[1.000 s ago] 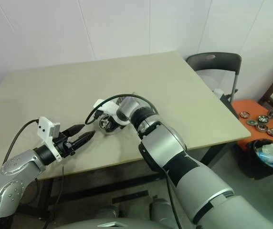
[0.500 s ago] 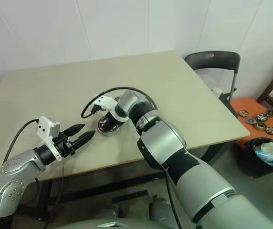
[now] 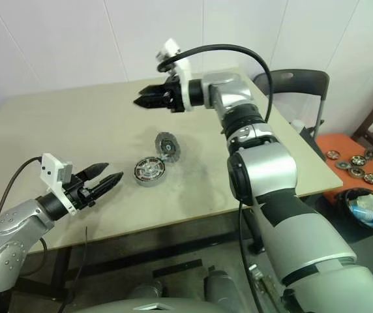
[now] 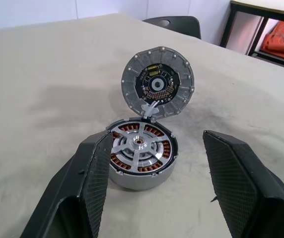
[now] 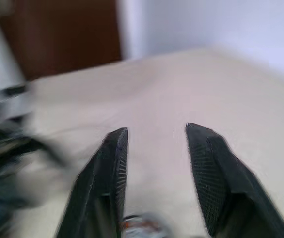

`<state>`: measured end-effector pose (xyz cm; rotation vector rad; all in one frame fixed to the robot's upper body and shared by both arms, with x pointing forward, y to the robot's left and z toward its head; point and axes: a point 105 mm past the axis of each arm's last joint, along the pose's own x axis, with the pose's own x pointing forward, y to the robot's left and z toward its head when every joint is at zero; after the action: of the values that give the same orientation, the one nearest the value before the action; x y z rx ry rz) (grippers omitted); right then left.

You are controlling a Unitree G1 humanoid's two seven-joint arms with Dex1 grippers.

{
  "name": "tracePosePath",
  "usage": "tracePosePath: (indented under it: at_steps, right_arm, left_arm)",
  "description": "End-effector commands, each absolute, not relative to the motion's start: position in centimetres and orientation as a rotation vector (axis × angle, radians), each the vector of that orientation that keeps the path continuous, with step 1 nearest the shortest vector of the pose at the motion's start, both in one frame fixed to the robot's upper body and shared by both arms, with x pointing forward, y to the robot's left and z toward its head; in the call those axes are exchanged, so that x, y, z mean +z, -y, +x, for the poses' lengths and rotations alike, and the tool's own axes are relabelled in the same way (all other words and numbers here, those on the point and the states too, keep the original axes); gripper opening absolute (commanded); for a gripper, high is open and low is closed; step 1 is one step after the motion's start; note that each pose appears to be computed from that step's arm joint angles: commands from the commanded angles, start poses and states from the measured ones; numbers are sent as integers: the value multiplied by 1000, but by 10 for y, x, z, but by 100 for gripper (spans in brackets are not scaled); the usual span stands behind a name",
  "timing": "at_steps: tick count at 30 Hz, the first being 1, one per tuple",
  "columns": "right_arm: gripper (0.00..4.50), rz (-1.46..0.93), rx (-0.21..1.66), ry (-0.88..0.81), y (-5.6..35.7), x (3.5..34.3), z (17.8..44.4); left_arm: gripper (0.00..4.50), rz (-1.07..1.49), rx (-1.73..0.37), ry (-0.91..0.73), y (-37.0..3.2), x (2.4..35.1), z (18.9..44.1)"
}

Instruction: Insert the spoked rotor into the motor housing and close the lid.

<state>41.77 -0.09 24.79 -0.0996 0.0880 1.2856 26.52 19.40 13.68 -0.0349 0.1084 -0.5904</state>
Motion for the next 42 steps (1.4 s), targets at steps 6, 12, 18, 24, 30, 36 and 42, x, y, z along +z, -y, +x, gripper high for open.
tracePosePath:
  at_steps: [6,12,18,24,30,36,42]
  right_arm:
    - [4,-32,975,-163,39,196,445]
    - [4,86,876,-242,53,158,446]
    - [4,118,870,-277,51,142,443]
    - [4,133,991,-299,33,140,431]
    - [4,71,1207,-336,13,140,410]
    - [4,27,1355,-371,-3,141,393]
    - [4,-5,1380,-391,-10,135,388]
  left_arm:
    - [310,102,-502,35,-232,175,281]
    - [310,142,-487,37,-250,185,281]
    - [310,138,-512,31,-239,183,282]
    - [310,124,-518,21,-237,179,283]
    - [310,116,-523,16,-235,177,284]
    - [310,107,-528,12,-232,175,285]
    - [310,102,-527,12,-231,174,284]
